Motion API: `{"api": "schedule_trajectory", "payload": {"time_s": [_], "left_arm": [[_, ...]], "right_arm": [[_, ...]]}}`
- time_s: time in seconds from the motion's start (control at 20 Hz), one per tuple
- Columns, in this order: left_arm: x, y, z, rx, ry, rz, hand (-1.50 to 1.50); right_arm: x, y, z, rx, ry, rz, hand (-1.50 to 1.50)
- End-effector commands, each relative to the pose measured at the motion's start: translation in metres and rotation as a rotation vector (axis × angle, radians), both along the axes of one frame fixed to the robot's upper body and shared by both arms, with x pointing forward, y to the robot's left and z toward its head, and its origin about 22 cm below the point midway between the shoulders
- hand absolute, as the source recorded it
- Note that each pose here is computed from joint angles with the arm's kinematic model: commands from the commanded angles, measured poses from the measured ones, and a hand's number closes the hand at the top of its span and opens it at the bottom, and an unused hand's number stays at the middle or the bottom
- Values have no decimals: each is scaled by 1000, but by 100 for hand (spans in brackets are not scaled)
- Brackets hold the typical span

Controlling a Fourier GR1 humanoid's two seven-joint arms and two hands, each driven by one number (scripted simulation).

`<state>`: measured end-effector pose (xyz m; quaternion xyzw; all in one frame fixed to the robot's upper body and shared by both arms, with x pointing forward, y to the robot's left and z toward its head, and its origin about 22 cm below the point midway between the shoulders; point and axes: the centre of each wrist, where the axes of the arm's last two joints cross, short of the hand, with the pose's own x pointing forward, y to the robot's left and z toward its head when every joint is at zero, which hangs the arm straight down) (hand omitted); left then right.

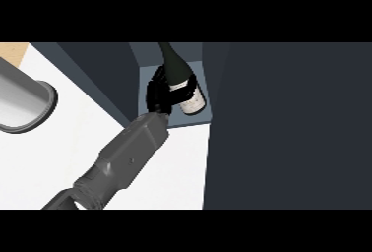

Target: Pick up the wine, place it into the cabinet and close the cabinet

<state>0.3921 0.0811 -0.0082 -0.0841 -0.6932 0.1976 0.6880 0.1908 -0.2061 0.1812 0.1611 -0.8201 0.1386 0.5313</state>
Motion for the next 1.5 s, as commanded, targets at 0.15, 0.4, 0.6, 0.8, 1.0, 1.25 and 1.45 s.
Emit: {"api": "schedule_trajectory", "payload": {"time_s": [0.15,0.4,0.6,0.8,1.0,1.25,1.45], "left_arm": [[-13,-7,-7,-60,-13,30,150],[-8,-15,5,-67,-15,67,-150],[0,-15,14,-87,-7,97,-150],[8,-12,18,-70,12,112,-150],[-7,-13,1,13,-6,128,-150],[3,-17,13,146,-71,91,-150],[1,-22,14,155,-92,34,-150]], "right_arm": [[1,-9,-1,2,1,11,-150],[4,2,6,12,-4,16,-150],[5,-7,7,-2,-23,-7,-150],[5,-2,3,-9,-8,3,-150],[7,7,-1,11,-4,2,-150],[1,-1,-5,0,-4,11,-150],[-4,2,-2,5,12,10,-150]]}}
